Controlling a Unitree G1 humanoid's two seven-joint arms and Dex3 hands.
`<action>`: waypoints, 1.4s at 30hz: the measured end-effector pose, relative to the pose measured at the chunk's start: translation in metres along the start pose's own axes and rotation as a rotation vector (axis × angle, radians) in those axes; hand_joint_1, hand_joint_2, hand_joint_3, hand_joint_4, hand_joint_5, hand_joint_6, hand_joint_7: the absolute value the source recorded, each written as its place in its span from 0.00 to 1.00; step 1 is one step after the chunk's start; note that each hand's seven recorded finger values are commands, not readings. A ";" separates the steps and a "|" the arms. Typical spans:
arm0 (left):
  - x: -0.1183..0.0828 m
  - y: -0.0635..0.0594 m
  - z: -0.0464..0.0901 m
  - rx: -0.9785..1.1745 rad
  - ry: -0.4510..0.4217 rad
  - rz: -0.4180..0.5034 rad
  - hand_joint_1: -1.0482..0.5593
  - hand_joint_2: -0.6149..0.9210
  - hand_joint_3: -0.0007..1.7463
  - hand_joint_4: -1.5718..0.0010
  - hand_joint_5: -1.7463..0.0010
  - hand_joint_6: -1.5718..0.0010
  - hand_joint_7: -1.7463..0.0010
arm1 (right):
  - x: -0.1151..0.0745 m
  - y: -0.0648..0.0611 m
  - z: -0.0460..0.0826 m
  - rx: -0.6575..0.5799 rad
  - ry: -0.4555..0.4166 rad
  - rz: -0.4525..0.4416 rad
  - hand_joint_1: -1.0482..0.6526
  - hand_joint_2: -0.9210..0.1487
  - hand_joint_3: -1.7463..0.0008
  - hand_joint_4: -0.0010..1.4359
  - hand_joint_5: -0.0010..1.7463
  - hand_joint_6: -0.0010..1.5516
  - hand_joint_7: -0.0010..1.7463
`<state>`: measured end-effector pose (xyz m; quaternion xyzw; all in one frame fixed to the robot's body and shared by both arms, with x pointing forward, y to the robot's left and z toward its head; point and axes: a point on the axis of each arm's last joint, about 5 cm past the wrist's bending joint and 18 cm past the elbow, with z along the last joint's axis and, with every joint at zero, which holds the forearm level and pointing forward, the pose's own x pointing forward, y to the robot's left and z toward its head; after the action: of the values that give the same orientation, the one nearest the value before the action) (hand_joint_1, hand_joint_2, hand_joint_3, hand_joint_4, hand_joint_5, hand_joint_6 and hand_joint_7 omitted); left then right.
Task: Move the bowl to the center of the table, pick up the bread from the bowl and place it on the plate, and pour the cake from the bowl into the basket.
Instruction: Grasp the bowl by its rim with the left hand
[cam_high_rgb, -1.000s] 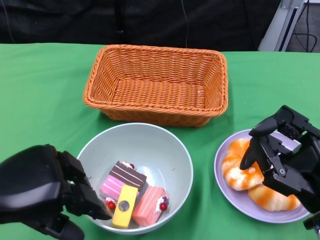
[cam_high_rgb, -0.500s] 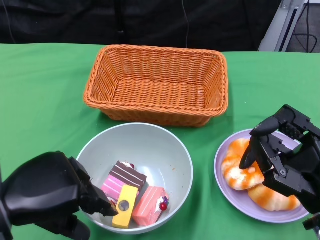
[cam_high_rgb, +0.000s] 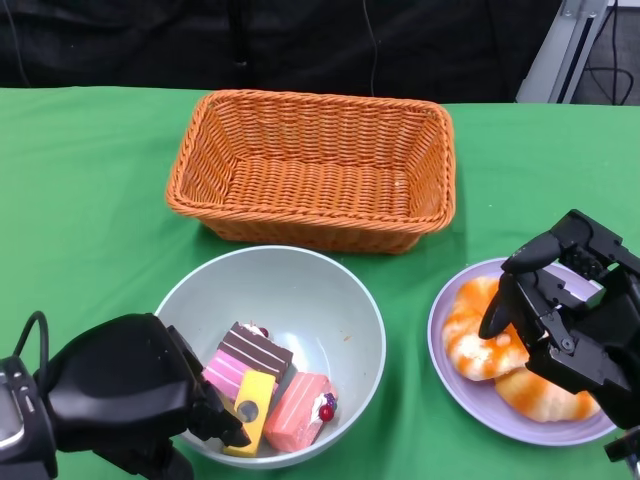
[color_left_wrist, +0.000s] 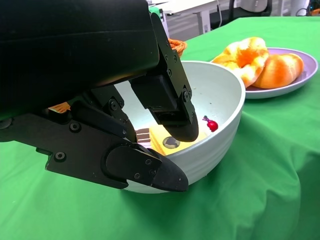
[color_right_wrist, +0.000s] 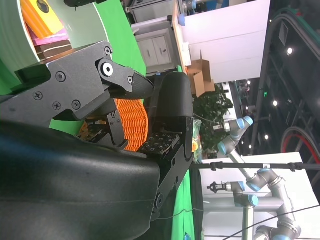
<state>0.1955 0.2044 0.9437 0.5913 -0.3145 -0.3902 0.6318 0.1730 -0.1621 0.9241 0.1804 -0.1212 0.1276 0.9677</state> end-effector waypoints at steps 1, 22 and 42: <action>0.001 0.000 0.000 -0.002 0.001 -0.005 0.27 1.00 0.04 0.38 0.99 0.38 1.00 | 0.000 0.000 0.000 -0.002 0.001 -0.001 0.55 0.19 0.56 0.47 0.93 0.42 0.70; 0.026 -0.006 0.018 0.077 0.141 -0.129 0.24 1.00 0.11 0.35 0.98 0.38 1.00 | -0.002 0.000 -0.001 -0.002 0.000 -0.009 0.55 0.19 0.56 0.48 0.92 0.42 0.70; 0.053 -0.017 0.035 0.056 0.241 -0.254 0.22 1.00 0.15 0.53 1.00 0.54 1.00 | -0.003 0.001 0.000 -0.030 -0.028 -0.015 0.54 0.20 0.54 0.48 0.93 0.42 0.70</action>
<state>0.1902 0.1413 0.9268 0.6862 -0.1701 -0.3840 0.5939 0.1701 -0.1613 0.9238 0.1684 -0.1352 0.1162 0.9695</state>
